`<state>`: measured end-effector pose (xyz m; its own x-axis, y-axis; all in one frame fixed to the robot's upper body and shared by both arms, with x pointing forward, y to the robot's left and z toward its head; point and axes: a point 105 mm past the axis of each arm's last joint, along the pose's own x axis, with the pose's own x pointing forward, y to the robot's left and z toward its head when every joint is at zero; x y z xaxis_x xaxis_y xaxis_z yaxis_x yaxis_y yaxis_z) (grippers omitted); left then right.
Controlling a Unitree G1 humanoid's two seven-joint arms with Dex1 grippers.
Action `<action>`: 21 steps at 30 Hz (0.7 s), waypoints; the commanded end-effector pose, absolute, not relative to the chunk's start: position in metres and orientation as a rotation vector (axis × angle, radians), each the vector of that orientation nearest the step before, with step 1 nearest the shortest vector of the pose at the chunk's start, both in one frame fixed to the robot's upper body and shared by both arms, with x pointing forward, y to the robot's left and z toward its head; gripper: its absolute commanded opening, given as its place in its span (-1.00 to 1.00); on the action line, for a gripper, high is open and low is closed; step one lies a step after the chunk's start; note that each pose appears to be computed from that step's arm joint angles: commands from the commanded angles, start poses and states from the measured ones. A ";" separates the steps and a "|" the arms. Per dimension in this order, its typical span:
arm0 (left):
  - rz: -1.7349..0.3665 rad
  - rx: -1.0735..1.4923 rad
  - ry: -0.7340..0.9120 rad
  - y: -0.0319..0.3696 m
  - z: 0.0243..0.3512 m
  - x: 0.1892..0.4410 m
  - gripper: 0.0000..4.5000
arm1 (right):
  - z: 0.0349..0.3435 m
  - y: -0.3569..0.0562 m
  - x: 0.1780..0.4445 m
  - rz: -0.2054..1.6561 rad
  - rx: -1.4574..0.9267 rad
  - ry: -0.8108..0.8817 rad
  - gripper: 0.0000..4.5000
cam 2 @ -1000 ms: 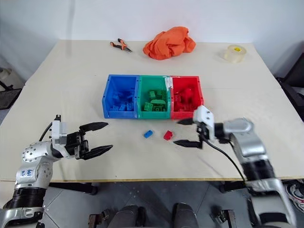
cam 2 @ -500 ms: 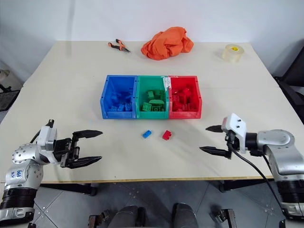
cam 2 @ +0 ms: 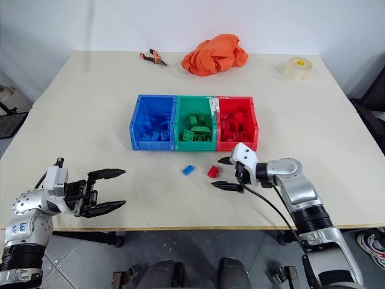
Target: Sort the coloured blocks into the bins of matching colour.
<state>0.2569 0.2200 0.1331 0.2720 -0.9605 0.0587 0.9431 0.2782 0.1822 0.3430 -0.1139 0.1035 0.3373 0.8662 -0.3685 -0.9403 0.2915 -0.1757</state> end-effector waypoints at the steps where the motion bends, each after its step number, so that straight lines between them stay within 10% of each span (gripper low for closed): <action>1: -1.273 0.138 -0.221 0.219 0.140 0.254 1.00 | 0.102 -0.108 0.347 1.238 -0.422 0.189 0.99; 5: -1.269 0.138 -0.212 0.220 0.137 0.253 1.00 | 0.095 -0.104 0.348 1.253 -0.439 0.198 0.99; 15: -1.267 0.129 -0.211 0.220 0.135 0.252 1.00 | 0.109 -0.104 0.348 1.209 -0.385 0.119 -0.34; 21: -1.270 0.136 -0.209 0.219 0.135 0.255 1.00 | 0.144 -0.118 0.346 1.128 -0.355 0.028 -0.34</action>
